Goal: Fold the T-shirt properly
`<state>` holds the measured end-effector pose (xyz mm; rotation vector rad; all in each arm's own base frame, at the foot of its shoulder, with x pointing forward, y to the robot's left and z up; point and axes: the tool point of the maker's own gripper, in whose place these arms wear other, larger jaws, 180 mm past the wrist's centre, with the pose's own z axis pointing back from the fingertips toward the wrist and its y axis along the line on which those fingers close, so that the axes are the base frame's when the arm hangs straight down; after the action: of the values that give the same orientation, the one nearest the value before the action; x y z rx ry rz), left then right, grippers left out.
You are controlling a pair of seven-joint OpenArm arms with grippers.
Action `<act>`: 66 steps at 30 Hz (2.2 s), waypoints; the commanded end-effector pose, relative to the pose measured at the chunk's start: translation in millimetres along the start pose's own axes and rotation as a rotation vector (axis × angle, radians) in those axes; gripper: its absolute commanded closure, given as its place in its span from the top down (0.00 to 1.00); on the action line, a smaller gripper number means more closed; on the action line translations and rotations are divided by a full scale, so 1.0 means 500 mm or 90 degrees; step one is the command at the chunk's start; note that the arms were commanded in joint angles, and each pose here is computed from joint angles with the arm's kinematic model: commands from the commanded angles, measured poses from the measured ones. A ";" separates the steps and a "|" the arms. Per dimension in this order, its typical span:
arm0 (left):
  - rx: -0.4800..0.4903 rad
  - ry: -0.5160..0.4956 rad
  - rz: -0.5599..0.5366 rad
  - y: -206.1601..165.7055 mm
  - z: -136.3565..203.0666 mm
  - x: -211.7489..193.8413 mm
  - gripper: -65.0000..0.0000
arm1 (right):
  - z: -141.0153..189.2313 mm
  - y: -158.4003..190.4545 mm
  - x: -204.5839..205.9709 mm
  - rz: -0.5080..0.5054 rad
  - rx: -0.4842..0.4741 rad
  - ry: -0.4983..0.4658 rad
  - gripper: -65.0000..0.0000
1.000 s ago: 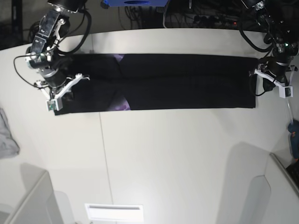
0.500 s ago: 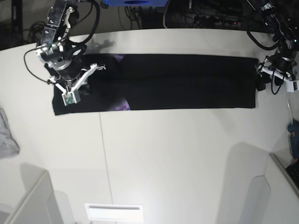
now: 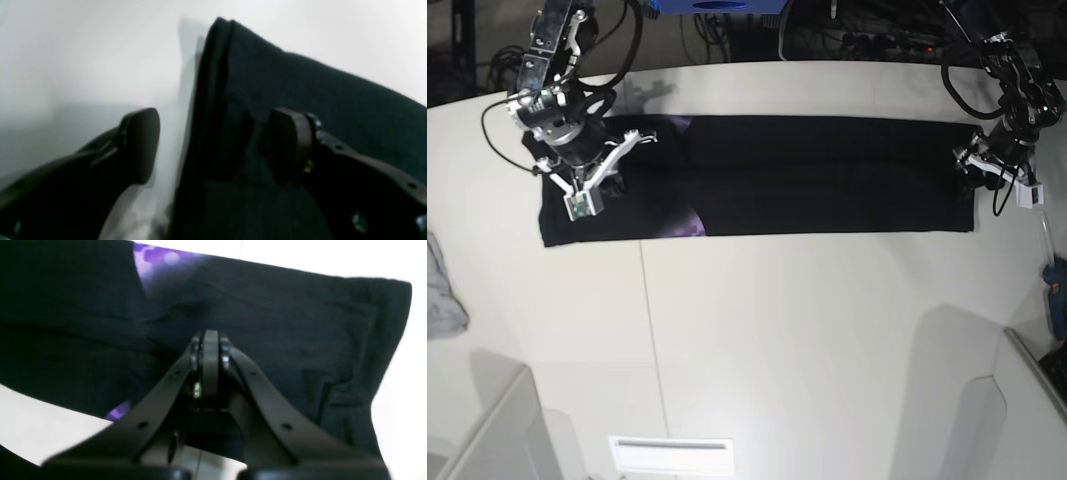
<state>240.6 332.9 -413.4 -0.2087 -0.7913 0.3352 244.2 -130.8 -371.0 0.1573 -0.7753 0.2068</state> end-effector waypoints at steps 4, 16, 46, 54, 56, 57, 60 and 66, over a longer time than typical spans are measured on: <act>0.006 0.013 -0.005 0.008 0.002 -0.003 0.54 | 0.007 -0.002 0.020 0.006 -0.002 -0.025 0.00; 0.014 0.007 -0.009 0.019 0.008 0.008 0.00 | 0.011 -0.001 0.010 0.005 -0.003 -0.019 0.00; -0.055 -0.061 -0.195 -0.190 0.112 0.047 0.00 | 0.014 -0.002 0.014 0.007 -0.005 -0.021 0.00; -0.134 -0.027 -0.190 -0.287 0.076 -0.003 0.00 | 0.015 -0.003 0.013 0.006 -0.006 -0.020 0.00; -0.154 -0.022 -0.186 -0.312 0.070 -0.014 0.00 | 0.015 -0.003 0.011 0.005 -0.007 -0.018 0.00; -0.166 -0.021 -0.188 -0.328 0.065 -0.017 0.00 | 0.015 -0.003 0.011 0.005 -0.007 -0.018 0.00; -0.194 -0.012 -0.186 -0.366 0.057 -0.033 0.00 | 0.015 -0.004 0.011 0.005 -0.008 -0.018 0.00; -0.230 0.004 -0.160 -0.432 0.039 -0.051 0.00 | 0.015 -0.005 0.012 0.004 -0.009 -0.019 0.00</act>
<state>250.4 126.5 -361.8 -0.4261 -0.8133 -0.0482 236.0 -133.6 -373.5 0.1473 -0.7546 0.2029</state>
